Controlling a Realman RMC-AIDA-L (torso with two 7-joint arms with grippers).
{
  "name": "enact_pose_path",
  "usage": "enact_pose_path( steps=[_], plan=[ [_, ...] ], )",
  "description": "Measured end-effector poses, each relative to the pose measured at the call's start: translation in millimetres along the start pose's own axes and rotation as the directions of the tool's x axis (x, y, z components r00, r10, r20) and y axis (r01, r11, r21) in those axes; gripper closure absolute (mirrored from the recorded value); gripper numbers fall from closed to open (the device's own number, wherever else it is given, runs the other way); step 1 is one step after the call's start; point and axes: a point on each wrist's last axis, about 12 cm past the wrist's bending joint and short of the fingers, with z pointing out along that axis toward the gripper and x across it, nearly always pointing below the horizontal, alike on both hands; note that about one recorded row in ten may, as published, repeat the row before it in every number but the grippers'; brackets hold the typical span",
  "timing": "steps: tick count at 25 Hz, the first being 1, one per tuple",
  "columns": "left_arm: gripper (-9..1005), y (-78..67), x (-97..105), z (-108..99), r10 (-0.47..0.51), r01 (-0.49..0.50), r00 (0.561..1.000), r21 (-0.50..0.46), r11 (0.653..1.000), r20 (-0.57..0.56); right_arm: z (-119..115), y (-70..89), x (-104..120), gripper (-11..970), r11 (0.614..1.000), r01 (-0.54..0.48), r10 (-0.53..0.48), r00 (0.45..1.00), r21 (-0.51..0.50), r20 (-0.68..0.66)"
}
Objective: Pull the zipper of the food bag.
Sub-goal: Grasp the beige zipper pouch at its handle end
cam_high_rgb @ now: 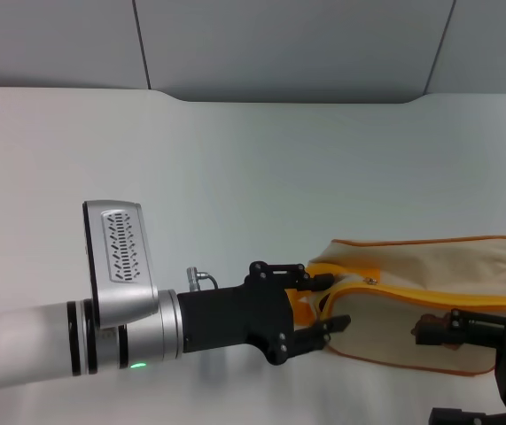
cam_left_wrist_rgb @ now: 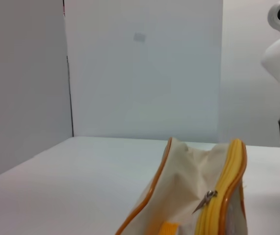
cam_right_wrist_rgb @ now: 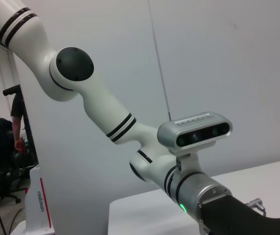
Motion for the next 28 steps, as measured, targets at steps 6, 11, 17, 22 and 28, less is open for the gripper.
enact_pose_path(
  steps=[6, 11, 17, 22, 28],
  plan=[
    [556, 0.5, -0.2, 0.3, -0.001, 0.001, 1.000, -0.004, 1.000, 0.001, -0.1, 0.1, -0.1, 188, 1.000, 0.000, 0.000, 1.000, -0.001, 0.000],
    [704, -0.6, -0.8, 1.9, -0.005, 0.005, 1.000, 0.001, 1.000, 0.004, -0.2, 0.5, 0.3, 193, 1.000, -0.002, 0.002, 1.000, -0.001, 0.001],
    [834, -0.5, -1.6, 2.9, -0.010, 0.010, 1.000, 0.005, 1.000, 0.004, -0.1, 0.7, 0.4, 200, 1.000, -0.002, 0.002, 1.000, -0.001, 0.001],
    [872, -0.2, -1.8, 3.1, -0.015, 0.015, 1.000, 0.005, 1.000, 0.004, -0.1, 0.7, 0.4, 205, 1.000, -0.002, 0.002, 1.000, -0.001, 0.002],
    [884, 6.1, -2.8, -3.1, -0.036, 0.036, 0.999, -0.010, 0.999, 0.007, -0.9, 0.3, 0.1, 212, 1.000, -0.002, 0.002, 1.000, 0.011, 0.010]
  ],
)
